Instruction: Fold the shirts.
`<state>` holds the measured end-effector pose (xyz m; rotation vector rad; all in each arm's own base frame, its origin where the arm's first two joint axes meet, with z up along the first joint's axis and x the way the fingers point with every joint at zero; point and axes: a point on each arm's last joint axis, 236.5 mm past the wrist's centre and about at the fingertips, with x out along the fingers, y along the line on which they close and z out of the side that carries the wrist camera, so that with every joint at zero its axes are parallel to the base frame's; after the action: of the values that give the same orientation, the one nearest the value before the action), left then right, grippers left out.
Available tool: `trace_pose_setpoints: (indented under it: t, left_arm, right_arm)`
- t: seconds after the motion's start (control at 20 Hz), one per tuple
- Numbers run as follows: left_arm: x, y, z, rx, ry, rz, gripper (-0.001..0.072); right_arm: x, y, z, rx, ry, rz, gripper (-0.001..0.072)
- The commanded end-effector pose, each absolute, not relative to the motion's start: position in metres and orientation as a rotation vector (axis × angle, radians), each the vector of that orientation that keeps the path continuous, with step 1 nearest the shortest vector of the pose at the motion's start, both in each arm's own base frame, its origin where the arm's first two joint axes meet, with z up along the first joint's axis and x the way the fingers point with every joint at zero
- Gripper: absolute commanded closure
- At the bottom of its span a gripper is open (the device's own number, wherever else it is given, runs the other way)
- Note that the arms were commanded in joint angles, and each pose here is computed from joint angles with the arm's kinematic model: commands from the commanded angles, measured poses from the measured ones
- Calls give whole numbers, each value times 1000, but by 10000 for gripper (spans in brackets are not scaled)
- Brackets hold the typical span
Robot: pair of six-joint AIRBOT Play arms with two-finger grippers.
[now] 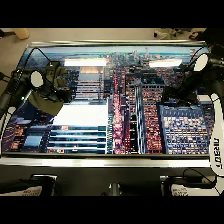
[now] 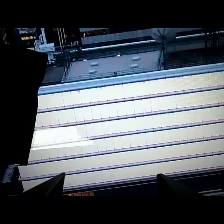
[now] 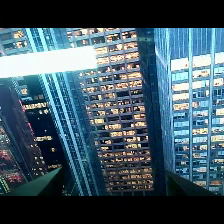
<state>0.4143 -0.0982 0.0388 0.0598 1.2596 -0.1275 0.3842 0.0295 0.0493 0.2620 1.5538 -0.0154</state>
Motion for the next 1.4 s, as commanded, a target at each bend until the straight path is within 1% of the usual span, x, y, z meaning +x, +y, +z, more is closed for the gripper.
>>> trace_pose_setpoints:
  t: [0.0,0.7,0.9,1.05,1.1,1.15,1.2,1.25,1.35]
  left_arm:
    - [414,-98,39,61,1259,-128,41]
    - [414,-99,39,59,1258,-128,41]
    - [439,-104,47,39,1148,-139,39]
    - [454,-108,53,31,1080,-145,41]
    - [467,-103,55,52,1033,-128,43]
    - [479,-82,52,64,1020,-50,47]
    - [491,-44,43,56,1044,74,46]
    - [498,-10,31,-20,1105,160,37]
    - [504,12,4,-293,1241,183,38]
  right_arm:
    - [384,29,49,262,1554,-16,40]
    - [384,29,49,262,1554,-16,40]
    - [385,29,49,261,1551,-18,40]
    - [398,26,50,256,1495,-22,38]
    - [398,26,49,232,1495,-4,37]
    - [394,26,49,220,1512,4,38]
    - [392,25,49,218,1520,0,38]
    - [393,24,48,214,1518,-3,38]
    - [393,18,48,187,1515,-16,38]
